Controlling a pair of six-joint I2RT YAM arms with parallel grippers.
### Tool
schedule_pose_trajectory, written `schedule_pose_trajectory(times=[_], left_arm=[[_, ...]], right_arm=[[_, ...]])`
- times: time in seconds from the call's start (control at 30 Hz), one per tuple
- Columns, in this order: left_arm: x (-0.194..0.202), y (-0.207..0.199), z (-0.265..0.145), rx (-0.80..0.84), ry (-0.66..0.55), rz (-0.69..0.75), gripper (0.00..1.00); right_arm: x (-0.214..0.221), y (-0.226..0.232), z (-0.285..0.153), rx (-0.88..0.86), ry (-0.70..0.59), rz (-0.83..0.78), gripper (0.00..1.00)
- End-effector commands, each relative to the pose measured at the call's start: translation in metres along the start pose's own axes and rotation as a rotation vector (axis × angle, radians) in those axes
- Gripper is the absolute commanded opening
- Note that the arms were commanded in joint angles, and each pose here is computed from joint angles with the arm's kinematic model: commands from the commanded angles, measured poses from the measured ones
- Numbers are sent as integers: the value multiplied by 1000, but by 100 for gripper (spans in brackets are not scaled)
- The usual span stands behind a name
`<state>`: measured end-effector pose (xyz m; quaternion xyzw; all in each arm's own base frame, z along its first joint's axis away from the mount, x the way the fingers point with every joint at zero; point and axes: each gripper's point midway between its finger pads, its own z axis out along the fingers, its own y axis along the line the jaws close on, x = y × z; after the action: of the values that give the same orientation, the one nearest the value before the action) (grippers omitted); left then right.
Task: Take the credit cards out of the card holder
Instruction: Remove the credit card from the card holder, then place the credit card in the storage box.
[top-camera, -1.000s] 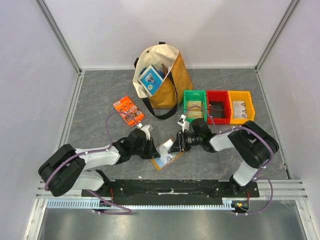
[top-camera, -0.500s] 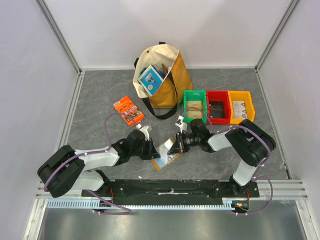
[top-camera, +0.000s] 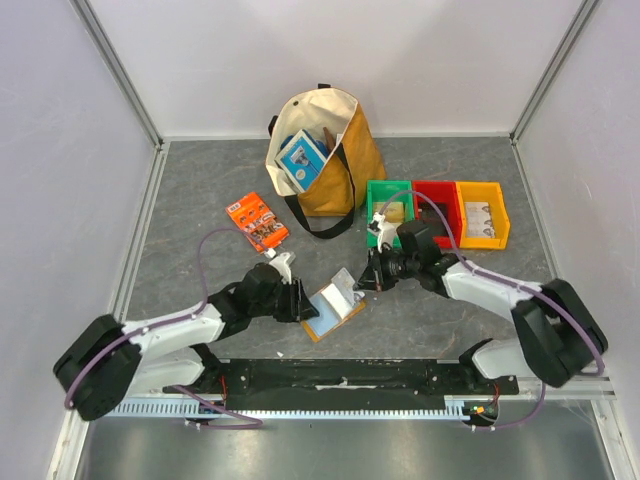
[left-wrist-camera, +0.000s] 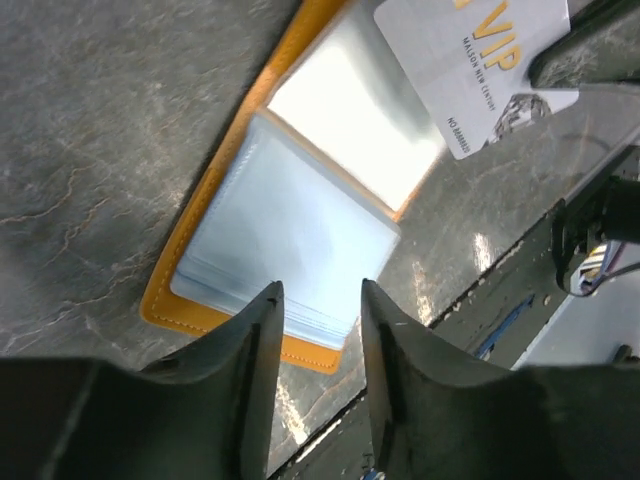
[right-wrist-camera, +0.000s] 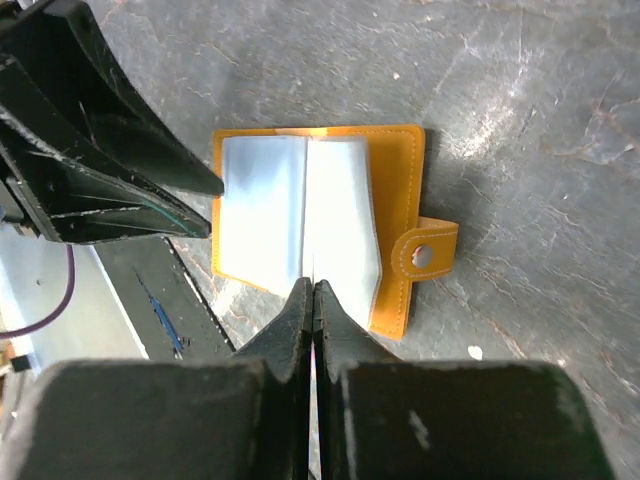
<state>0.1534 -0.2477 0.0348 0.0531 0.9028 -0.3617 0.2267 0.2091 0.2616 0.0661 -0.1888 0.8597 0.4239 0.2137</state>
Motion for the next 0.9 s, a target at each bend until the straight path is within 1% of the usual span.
schedule_pose_trajectory(times=[0.0,0.03,0.07,0.1,0.2,0.3,0.37,0.43,0.53,0.57,0.67,0.73,0.83,0.87], left_arm=[[-31,-25,-22,43,-89,165,52],[-39,-32,-29,50,-104,202,63],[-46,-40,-37,65,-126,254,70],[-58,-55,-46,95,-154,305,73],[-84,-85,-75,149,-236,455,80],[-109,-117,-102,195,-307,547,85],[-118,-139,-115,254,-326,601,87],[-119,-157,-121,319,-308,661,87],[-112,-176,-122,404,-215,746,86],[-110,-176,-118,410,-179,765,85],[-109,-181,-113,434,-133,814,81],[-103,-186,-111,478,-90,842,78],[-95,-194,-112,548,-30,862,71],[-94,-194,-112,559,-22,890,68]], right_arm=[[-19,16,-28,37,-15,-136,0],[-21,23,-33,24,-18,-158,0],[-24,31,-38,3,-28,-179,0],[-28,40,-45,-18,-43,-209,0],[-36,63,-59,-80,-68,-275,0],[-41,84,-73,-140,-88,-348,0],[-42,96,-81,-173,-94,-394,0],[-44,109,-89,-215,-102,-448,0],[-43,125,-97,-259,-95,-515,1],[-43,131,-99,-274,-97,-543,1],[-42,143,-103,-303,-96,-612,1],[-41,149,-105,-319,-95,-641,1],[-37,155,-106,-345,-83,-662,1],[-36,157,-106,-355,-80,-669,1]])
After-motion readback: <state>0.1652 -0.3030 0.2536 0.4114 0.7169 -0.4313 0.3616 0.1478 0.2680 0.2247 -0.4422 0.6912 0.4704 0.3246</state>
